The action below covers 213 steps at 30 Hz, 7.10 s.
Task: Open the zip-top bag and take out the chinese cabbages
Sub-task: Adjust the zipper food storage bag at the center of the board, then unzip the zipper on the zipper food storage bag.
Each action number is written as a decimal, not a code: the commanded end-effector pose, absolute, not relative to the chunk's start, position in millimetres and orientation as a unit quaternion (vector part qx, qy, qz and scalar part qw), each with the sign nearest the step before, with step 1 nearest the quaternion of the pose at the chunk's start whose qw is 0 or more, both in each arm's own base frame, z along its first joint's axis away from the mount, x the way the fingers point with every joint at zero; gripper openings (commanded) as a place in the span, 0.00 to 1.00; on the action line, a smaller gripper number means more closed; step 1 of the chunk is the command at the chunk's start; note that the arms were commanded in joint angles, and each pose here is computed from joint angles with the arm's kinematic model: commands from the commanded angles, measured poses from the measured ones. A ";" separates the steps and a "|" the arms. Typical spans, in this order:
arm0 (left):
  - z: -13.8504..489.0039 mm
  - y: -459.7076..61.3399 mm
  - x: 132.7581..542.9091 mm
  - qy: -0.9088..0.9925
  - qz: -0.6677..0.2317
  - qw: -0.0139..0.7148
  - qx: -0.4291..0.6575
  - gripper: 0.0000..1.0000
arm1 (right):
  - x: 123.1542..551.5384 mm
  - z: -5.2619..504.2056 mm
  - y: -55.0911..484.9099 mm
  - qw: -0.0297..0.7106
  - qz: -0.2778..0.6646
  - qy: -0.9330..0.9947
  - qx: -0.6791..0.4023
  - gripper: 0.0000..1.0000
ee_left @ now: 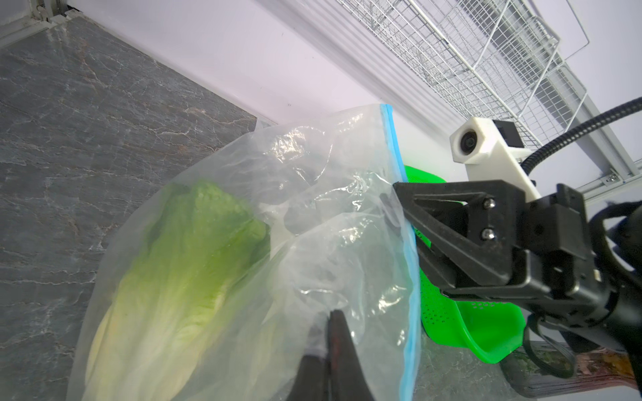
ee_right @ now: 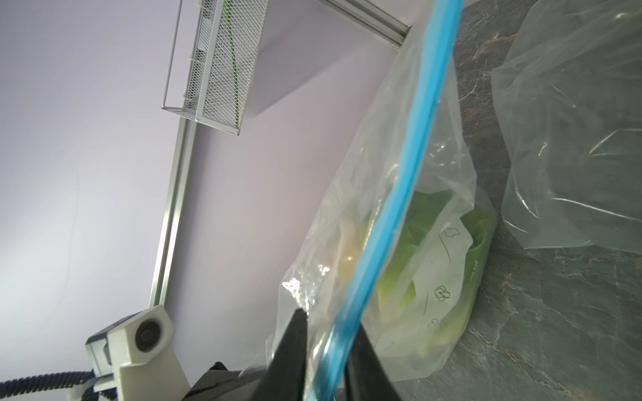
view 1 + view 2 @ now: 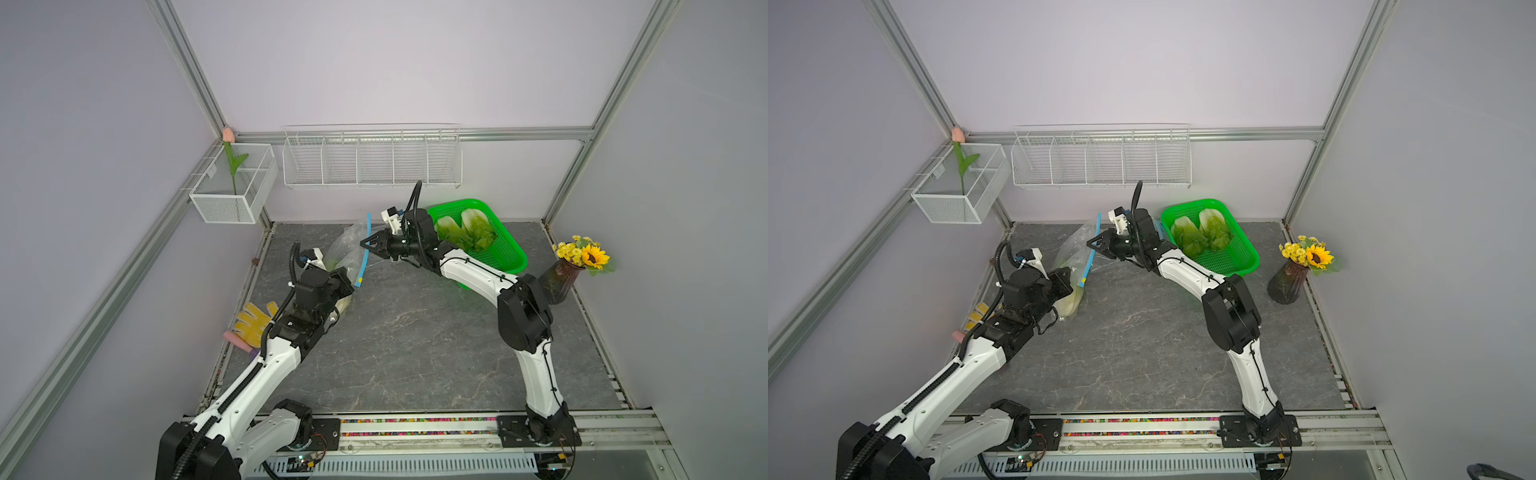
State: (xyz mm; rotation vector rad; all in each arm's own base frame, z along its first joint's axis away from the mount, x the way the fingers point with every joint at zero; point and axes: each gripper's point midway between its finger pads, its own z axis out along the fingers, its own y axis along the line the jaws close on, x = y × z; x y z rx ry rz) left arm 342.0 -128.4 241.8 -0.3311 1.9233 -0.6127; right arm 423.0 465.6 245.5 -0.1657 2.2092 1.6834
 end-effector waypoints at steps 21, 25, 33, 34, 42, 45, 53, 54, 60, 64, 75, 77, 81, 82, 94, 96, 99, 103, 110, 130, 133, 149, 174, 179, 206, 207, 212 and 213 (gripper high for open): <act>323.5 -114.7 318.5 0.741 -0.158 0.653 0.009 0.85 | 352.3 301.4 333.0 0.396 0.458 0.795 0.014 0.07; 334.5 -134.5 331.6 0.733 -0.178 0.656 0.033 0.92 | 343.9 308.4 300.0 0.434 0.426 0.792 0.043 0.07; 330.0 -227.1 310.4 0.687 -0.205 0.653 0.243 0.93 | 350.5 316.6 257.1 0.479 0.372 0.788 0.108 0.11; 326.1 -235.2 304.7 0.680 -0.204 0.652 0.265 0.93 | 352.8 314.2 254.9 0.479 0.367 0.789 0.115 0.11; 295.6 -243.9 268.6 0.634 -0.203 0.657 0.355 0.87 | 371.6 300.8 241.9 0.465 0.361 0.793 0.157 0.11; 295.7 -252.0 258.0 0.615 -0.216 0.650 0.391 0.81 | 373.8 296.7 239.0 0.458 0.361 0.796 0.163 0.11; 291.7 -299.8 252.0 0.599 -0.207 0.618 0.466 0.71 | 376.5 291.5 241.3 0.445 0.372 0.797 0.171 0.11; 292.1 -306.4 250.8 0.596 -0.208 0.615 0.473 0.70 | 377.1 291.0 240.8 0.445 0.372 0.797 0.172 0.11; 296.8 -334.6 249.0 0.566 -0.223 0.614 0.503 0.63 | 377.6 288.5 241.2 0.439 0.375 0.798 0.175 0.11; 290.0 -351.3 252.9 0.559 -0.216 0.602 0.528 0.60 | 378.1 288.2 241.4 0.437 0.378 0.797 0.176 0.11; 294.2 -370.8 268.4 0.552 -0.199 0.609 0.534 0.35 | 379.1 284.8 236.5 0.431 0.382 0.796 0.186 0.15; 296.5 -369.2 269.4 0.556 -0.201 0.612 0.525 0.24 | 379.4 284.6 233.1 0.433 0.379 0.795 0.189 0.18; 299.6 -367.0 267.7 0.570 -0.214 0.604 0.514 0.06 | 378.7 286.7 227.6 0.442 0.372 0.795 0.184 0.36; 300.0 -365.5 269.2 0.578 -0.216 0.604 0.505 0.03 | 378.3 288.3 226.2 0.447 0.370 0.795 0.180 0.41; 320.5 -335.6 283.3 0.598 -0.319 0.601 0.424 0.00 | 351.2 352.5 184.2 0.604 0.262 0.752 -0.012 0.87; 326.9 -328.1 285.0 0.594 -0.353 0.591 0.416 0.00 | 346.0 361.6 182.3 0.620 0.239 0.744 -0.064 0.89; 342.0 -316.1 290.2 0.584 -0.411 0.573 0.402 0.00 | 332.0 372.9 195.2 0.636 0.223 0.716 -0.181 0.92; 345.4 -308.2 292.1 0.585 -0.424 0.552 0.416 0.00 | 301.6 373.4 220.1 0.614 0.216 0.678 -0.342 0.94; 342.1 -296.9 291.8 0.588 -0.443 0.533 0.416 0.00 | 258.7 339.8 233.8 0.528 0.157 0.629 -0.549 0.87; 331.7 -296.3 286.9 0.596 -0.447 0.516 0.423 0.00 | 311.6 332.4 282.2 0.472 0.076 0.591 -0.650 0.53; 331.5 -295.8 286.3 0.596 -0.446 0.517 0.423 0.00 | 311.6 327.5 285.2 0.462 0.086 0.591 -0.655 0.40; 328.1 -289.5 281.2 0.580 -0.415 0.546 0.439 0.13 | 311.4 323.3 277.7 0.448 0.100 0.609 -0.646 0.07; 344.0 -302.5 269.7 0.569 -0.392 0.544 0.475 0.00 | 302.7 327.8 275.2 0.438 0.131 0.621 -0.637 0.07; 340.9 -302.8 270.0 0.571 -0.391 0.541 0.477 0.00 | 298.5 336.4 279.0 0.452 0.146 0.611 -0.633 0.18; 334.1 -302.2 261.1 0.565 -0.395 0.530 0.494 0.00 | 268.1 344.9 325.8 0.414 0.292 0.548 -0.666 0.33; 333.2 -302.2 261.5 0.566 -0.394 0.529 0.494 0.00 | 267.9 344.2 325.6 0.412 0.291 0.549 -0.666 0.32; 332.1 -301.9 262.1 0.568 -0.393 0.529 0.493 0.00 | 268.3 343.0 323.4 0.410 0.284 0.554 -0.666 0.19; 332.4 -302.1 261.9 0.568 -0.393 0.530 0.493 0.00 | 268.7 342.2 322.9 0.410 0.283 0.555 -0.666 0.18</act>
